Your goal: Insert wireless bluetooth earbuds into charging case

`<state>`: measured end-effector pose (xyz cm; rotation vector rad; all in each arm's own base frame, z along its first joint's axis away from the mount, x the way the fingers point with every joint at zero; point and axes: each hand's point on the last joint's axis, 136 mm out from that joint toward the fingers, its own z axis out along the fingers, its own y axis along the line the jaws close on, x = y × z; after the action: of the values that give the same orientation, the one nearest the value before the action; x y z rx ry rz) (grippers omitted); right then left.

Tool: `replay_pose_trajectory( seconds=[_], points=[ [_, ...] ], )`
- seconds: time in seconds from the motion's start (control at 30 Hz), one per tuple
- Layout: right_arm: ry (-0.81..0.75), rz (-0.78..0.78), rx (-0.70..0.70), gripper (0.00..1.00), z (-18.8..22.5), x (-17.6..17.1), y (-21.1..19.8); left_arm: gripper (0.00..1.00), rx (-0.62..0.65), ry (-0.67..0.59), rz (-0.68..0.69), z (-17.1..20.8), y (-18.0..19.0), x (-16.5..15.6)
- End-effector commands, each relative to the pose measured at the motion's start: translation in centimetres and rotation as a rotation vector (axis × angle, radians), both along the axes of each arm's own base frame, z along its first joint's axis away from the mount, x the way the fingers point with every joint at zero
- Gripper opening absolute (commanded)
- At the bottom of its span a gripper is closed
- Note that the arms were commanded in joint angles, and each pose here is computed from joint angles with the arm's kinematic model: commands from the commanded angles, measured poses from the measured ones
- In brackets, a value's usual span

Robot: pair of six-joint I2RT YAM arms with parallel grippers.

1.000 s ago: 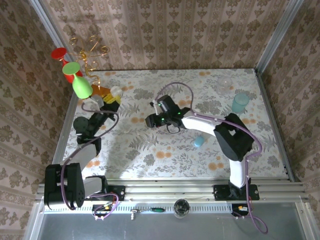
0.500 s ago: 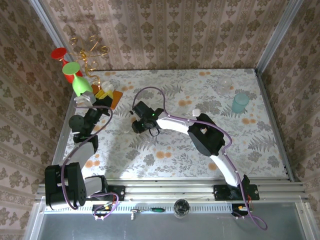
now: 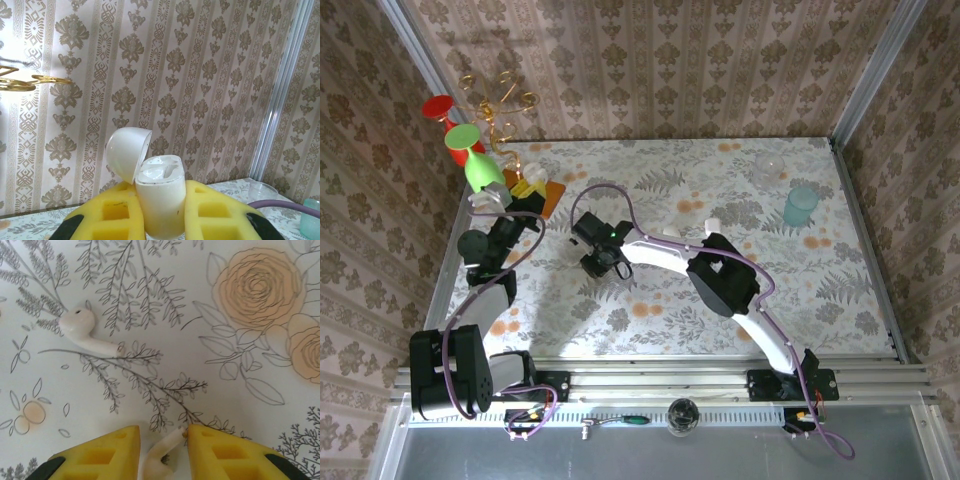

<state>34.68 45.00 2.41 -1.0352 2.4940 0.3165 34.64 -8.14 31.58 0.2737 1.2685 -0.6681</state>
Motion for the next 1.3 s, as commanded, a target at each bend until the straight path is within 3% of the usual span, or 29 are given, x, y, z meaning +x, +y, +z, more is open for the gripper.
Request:
replay_pose_trajectory(
  seconds=[0.0, 0.23, 0.37, 0.5, 0.9, 1.0, 1.13, 1.27],
  points=[
    [0.033, 0.042, -0.112, 0.32, -2.0, -1.2, -1.3, 0.03, -0.012, -0.028, -0.018, 1.3, -0.1, 0.0],
    [0.021, 0.016, -0.162, 0.30, -1.5, -1.6, -3.7, 0.04, -0.027, -0.029, -0.024, 1.4, 0.0, 0.1],
    [0.045, -0.038, -0.118, 0.21, -1.0, -1.5, -5.7, 0.04, -0.032, -0.031, -0.027, 1.4, -0.1, 0.1],
    [0.082, -0.083, -0.093, 0.20, -0.9, -1.8, -8.1, 0.04, -0.025, -0.025, -0.061, 1.2, -0.7, -0.2],
    [0.157, -0.458, -0.109, 0.23, -1.9, -2.9, -19.2, 0.04, -0.011, -0.005, -0.101, 0.6, -2.3, -0.7],
    [0.194, -0.491, -0.103, 0.28, -2.1, -4.1, -19.3, 0.04, -0.007, 0.001, -0.103, 0.4, -2.4, -0.6],
    [0.240, -0.509, -0.040, 0.45, -1.5, -5.2, -17.7, 0.04, -0.006, 0.008, -0.101, 0.3, -2.4, -0.5],
    [0.281, -0.493, 0.032, 0.50, -0.8, -5.7, -15.1, 0.04, -0.005, 0.013, -0.098, 0.0, -2.4, -0.5]
  ],
)
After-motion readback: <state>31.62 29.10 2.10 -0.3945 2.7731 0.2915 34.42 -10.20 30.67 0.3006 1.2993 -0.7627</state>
